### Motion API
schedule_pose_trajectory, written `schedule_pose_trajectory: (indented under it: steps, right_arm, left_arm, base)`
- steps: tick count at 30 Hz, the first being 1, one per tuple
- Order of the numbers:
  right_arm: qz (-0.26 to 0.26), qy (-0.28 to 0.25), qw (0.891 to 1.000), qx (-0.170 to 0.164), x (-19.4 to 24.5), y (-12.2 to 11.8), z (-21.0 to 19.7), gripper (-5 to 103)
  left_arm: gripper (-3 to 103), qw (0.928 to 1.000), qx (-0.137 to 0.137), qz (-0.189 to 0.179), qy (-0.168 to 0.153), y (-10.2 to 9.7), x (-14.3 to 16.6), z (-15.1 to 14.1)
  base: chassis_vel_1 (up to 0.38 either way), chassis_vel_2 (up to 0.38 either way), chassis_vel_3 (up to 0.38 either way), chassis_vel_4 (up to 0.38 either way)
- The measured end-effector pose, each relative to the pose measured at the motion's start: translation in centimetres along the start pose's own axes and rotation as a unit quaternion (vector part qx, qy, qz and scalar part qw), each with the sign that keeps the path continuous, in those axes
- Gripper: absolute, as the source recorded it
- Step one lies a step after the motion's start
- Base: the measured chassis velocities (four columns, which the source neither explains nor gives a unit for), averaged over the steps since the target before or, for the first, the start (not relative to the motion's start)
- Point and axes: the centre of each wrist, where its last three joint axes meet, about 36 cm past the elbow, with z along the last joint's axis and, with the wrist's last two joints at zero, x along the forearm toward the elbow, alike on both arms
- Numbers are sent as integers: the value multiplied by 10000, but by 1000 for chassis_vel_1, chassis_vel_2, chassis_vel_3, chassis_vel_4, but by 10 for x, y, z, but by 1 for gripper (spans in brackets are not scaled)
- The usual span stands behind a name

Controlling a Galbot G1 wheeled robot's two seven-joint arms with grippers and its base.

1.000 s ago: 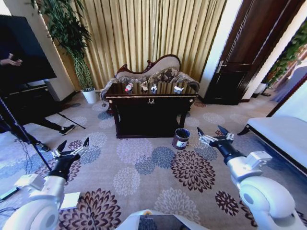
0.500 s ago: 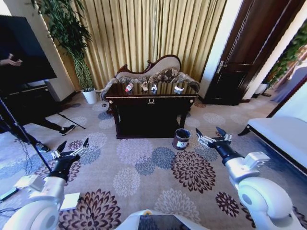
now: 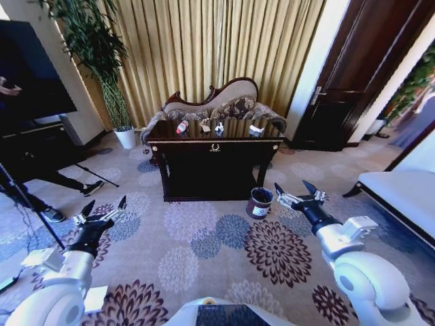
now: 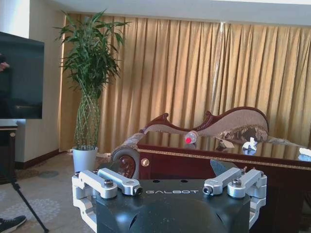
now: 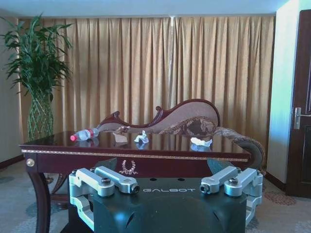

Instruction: Move to the front of the table and place the trash on the table into the trash bin.

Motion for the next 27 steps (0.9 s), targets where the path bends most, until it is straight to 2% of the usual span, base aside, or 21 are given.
schedule_pose_trajectory:
  steps: [12, 27]
  right_arm:
    - [-103, -6, 9999, -42, 0, 3, 2, 100]
    - [-113, -35, 9999, -68, -2, 3, 5, 100]
  left_arm:
    - [100, 10000, 19, 14, 1, 0, 1, 1]
    - [100, 10000, 40, 55, -3, -1, 2, 2]
  base:
    - [-178, 209, 175, -194]
    - [-273, 252, 261, -254]
